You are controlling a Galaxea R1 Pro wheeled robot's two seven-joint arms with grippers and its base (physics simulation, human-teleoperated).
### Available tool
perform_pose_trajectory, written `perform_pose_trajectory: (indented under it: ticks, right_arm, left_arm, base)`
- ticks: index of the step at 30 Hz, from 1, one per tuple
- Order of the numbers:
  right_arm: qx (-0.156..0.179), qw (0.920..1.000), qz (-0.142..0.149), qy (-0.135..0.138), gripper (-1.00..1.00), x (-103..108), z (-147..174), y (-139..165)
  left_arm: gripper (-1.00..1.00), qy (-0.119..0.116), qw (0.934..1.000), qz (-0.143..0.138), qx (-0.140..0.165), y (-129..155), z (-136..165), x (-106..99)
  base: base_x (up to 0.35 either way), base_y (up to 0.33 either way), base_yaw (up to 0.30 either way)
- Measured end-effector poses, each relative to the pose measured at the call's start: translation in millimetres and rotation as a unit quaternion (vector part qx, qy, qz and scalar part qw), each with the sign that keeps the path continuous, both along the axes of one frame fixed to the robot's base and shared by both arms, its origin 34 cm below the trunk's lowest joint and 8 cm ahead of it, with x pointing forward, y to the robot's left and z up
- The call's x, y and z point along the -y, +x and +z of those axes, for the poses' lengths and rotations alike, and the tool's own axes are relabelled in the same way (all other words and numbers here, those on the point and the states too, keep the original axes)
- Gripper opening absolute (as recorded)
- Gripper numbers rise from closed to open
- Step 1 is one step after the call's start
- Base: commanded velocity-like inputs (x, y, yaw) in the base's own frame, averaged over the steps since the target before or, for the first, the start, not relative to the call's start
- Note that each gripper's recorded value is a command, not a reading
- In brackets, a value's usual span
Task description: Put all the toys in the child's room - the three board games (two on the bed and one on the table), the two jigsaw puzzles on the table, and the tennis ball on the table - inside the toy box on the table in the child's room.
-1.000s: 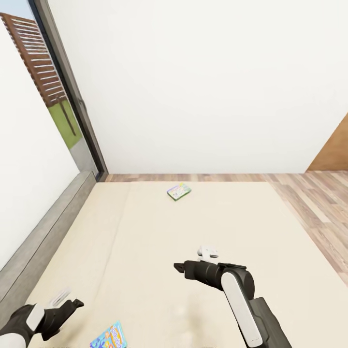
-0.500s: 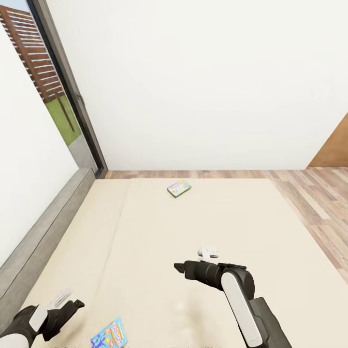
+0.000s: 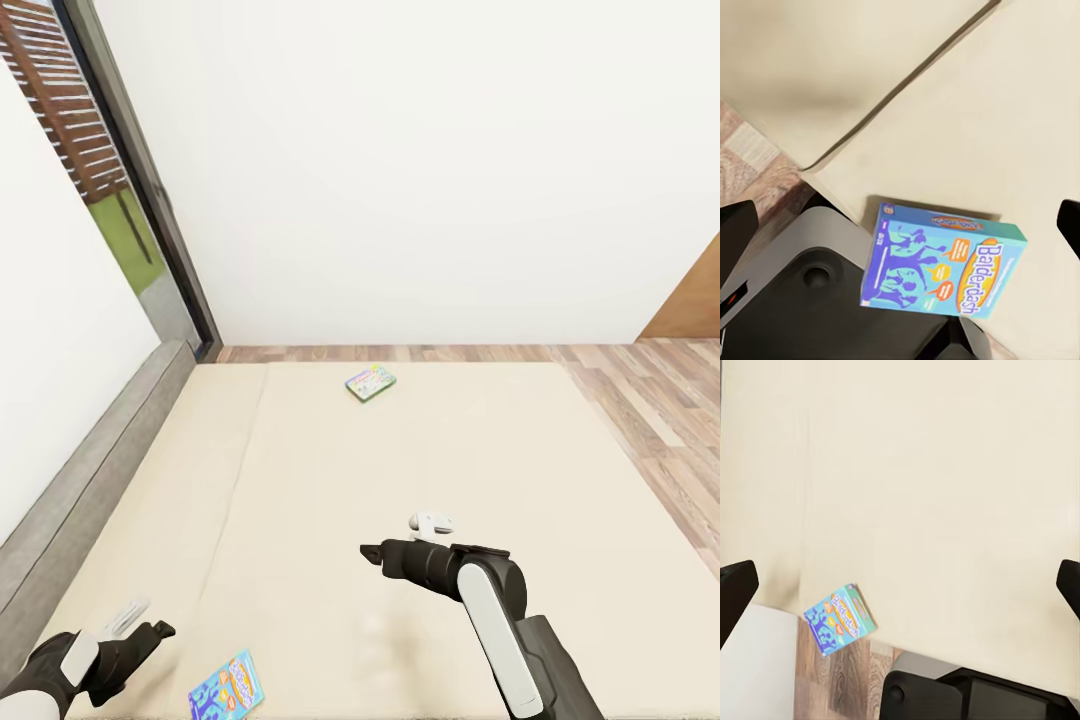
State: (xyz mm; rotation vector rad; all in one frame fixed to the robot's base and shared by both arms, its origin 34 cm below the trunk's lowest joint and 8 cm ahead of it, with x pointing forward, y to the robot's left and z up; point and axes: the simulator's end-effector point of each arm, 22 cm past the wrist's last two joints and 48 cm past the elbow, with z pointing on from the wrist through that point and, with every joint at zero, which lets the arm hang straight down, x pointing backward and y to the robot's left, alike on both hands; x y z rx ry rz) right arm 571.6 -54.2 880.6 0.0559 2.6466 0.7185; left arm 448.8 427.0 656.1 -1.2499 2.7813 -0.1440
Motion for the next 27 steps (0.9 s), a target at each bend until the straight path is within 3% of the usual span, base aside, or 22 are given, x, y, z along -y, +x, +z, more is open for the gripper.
perform_pose_trajectory:
  ticks: [19,27]
  right_arm:
    - [-0.016,0.9999,0.0,0.0,1.0,0,-14,-4]
    - [-0.022,0.9998,0.0,0.0,1.0,0,-20,-6]
  left_arm:
    - [1.0,0.003,0.9999,-0.001,-0.012,-8,-9,-2]
    - [1.0,-0.01,0.9996,0.0,-0.028,-17,-12,1]
  base:
    - [0.0,0.0,0.0]
    - [0.0,0.0,0.0]
